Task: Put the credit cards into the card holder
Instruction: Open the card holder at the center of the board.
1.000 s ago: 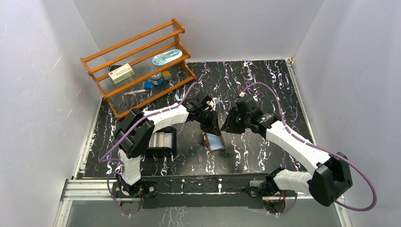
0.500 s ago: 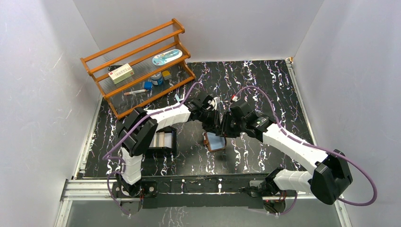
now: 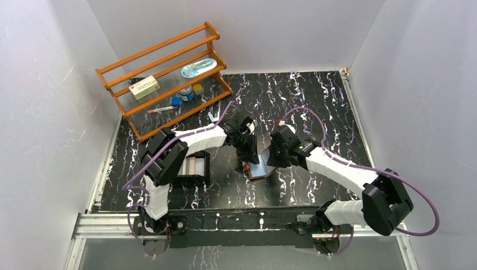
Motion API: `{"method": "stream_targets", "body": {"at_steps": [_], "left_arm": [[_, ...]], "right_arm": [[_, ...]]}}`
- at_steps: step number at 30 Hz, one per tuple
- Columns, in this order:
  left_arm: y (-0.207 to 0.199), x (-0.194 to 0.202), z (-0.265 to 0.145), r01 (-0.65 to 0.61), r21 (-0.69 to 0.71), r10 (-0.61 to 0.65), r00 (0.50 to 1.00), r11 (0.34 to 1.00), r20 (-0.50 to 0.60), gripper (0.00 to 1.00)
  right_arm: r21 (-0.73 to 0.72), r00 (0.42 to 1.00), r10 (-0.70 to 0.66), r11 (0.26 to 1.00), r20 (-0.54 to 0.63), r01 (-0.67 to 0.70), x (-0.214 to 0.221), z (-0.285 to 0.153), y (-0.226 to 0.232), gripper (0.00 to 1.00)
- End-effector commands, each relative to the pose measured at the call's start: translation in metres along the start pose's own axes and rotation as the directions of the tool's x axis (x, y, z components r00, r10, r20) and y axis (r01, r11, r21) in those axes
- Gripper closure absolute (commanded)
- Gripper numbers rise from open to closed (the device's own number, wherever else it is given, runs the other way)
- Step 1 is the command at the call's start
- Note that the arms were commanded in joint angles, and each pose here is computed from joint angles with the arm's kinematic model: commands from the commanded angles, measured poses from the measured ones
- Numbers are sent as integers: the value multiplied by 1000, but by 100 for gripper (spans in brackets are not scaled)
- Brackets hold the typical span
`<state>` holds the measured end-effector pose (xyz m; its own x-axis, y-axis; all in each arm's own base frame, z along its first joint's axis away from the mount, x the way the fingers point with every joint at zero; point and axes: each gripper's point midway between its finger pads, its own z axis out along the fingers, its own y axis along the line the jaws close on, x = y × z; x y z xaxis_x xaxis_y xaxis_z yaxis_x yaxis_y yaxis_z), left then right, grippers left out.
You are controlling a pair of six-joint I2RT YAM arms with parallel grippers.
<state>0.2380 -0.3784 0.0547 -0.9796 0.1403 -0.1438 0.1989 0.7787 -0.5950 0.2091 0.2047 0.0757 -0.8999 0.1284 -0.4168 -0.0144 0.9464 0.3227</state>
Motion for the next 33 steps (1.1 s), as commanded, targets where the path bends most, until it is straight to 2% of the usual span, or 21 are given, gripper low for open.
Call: {"method": "stream_targets", "body": {"at_steps": [1,10,16,20,26,30,33], "left_arm": [[22,18,-19,16,-101,-17,1000,995,-3,85],[73,41,-21,25,-276,-30,1000,961,-11,86],[83,37,-17,33,-315,-30,999,949,14,87],[80,24,-15,6,-312,5,999,950,33,87],[64,10,-15,-41,-265,55,997,963,48,86],[63,13,-10,-39,-238,50,998,971,41,86],[66,16,-10,-43,-240,54,998,970,40,86]], "right_arm": [[71,998,-31,997,47,27,-3,7,-18,69],[115,1000,8,993,3,-8,21,37,-40,73],[98,998,54,994,-43,-49,41,47,-45,72],[36,998,56,998,-41,-54,29,34,-25,71],[-174,998,59,983,22,-54,-7,0,31,69],[-204,997,68,977,36,-59,-17,7,43,67],[-169,996,77,983,46,-68,-24,19,43,66]]}}
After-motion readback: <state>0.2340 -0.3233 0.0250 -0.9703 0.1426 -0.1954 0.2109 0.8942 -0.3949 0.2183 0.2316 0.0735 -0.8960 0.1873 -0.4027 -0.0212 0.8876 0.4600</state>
